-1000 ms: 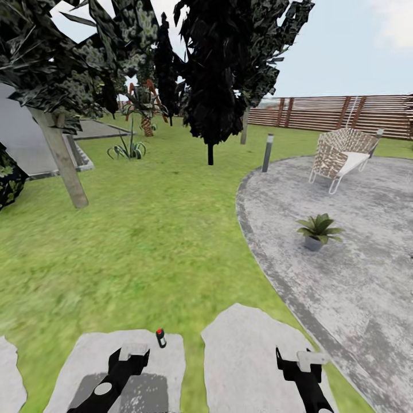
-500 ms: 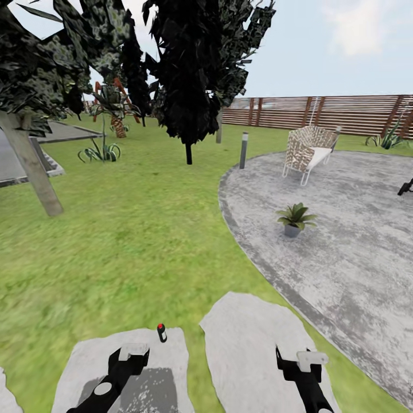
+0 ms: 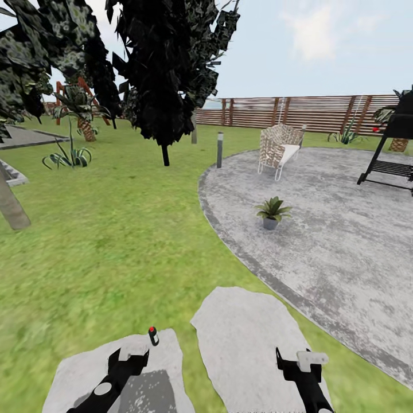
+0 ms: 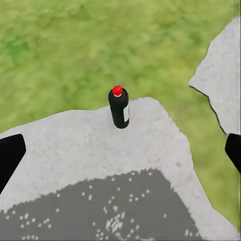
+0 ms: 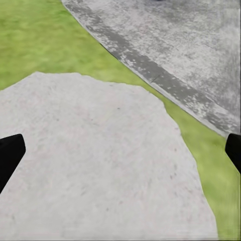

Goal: Pick up the pesticide atomizer in the garden and spray insectifuge to fully cover both potted plants in the garden.

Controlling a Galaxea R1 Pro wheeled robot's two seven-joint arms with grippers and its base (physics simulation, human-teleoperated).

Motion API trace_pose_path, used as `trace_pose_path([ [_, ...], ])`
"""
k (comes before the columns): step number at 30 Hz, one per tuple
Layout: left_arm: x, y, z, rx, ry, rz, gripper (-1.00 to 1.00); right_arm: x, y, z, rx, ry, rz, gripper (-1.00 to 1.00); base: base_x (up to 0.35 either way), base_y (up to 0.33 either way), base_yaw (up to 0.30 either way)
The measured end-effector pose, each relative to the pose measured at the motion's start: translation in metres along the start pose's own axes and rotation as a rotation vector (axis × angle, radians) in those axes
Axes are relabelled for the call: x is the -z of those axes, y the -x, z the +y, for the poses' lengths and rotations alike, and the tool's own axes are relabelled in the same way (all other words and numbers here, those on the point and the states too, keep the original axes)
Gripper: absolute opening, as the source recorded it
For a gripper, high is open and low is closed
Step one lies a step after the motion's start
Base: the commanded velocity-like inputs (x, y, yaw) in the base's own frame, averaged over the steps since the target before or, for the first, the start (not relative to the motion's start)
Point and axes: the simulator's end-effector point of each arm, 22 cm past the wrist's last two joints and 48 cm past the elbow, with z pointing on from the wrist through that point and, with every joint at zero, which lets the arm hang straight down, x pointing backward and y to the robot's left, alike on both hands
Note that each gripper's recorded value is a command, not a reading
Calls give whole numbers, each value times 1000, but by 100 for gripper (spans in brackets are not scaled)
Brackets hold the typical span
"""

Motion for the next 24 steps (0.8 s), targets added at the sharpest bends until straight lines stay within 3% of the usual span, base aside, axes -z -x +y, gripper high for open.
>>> trace_pose_path([
  [14, 0, 0, 2, 0, 3, 0, 100, 0, 0, 0, 0, 0, 0, 100, 0, 16, -265],
  [24, 0, 1, 3, 1, 4, -2, 100, 0, 1, 1, 1, 3, -2, 100, 0, 270, -32],
])
